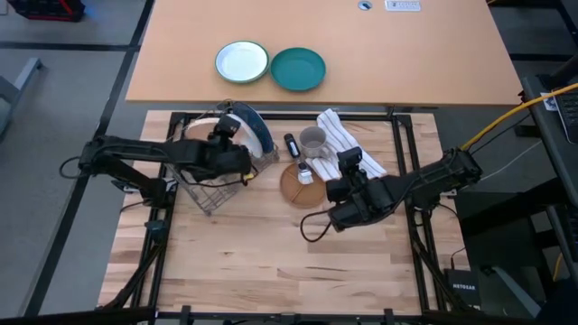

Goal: Sort dishes
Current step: Put the light orange plate into the dish rack

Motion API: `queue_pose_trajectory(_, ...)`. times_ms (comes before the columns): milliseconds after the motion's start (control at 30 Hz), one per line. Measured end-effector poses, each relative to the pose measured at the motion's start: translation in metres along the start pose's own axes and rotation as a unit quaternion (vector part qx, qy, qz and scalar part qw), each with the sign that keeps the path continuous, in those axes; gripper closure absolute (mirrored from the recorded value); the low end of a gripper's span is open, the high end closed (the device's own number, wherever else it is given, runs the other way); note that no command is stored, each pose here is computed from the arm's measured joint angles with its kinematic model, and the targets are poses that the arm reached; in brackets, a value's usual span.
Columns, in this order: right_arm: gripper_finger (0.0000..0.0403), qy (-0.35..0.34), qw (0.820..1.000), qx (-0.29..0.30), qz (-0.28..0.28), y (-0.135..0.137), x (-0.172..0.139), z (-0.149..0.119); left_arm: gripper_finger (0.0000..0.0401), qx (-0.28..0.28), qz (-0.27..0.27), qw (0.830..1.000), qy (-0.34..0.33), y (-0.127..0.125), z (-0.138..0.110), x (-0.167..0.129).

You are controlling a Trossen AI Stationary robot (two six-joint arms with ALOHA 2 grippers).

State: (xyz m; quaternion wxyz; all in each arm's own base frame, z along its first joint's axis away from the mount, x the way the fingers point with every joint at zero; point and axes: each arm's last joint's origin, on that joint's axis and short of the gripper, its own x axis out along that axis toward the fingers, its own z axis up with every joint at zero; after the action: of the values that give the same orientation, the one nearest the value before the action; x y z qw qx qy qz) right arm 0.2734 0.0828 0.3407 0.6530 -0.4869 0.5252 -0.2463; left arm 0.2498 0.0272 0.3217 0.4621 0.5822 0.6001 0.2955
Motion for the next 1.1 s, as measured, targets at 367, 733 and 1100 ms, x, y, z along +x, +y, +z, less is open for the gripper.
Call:
queue_pose_trajectory(367,0.024,0.016,1.0,0.023,-0.011,-0.007,0.013,0.001,0.0401,0.074,-0.044,0.995,0.046,-0.042,0.003,0.033)
queue_pose_trajectory(733,0.024,0.025,0.986,0.167,-0.014,-0.029,0.052,0.012,0.0401,-0.18,0.02,0.983,-0.03,-0.015,-0.02,-0.006)
queue_pose_trajectory(1100,0.024,-0.042,0.973,0.228,0.005,-0.065,0.093,0.028,0.0401,-0.468,0.041,0.879,-0.079,-0.014,-0.066,-0.036)
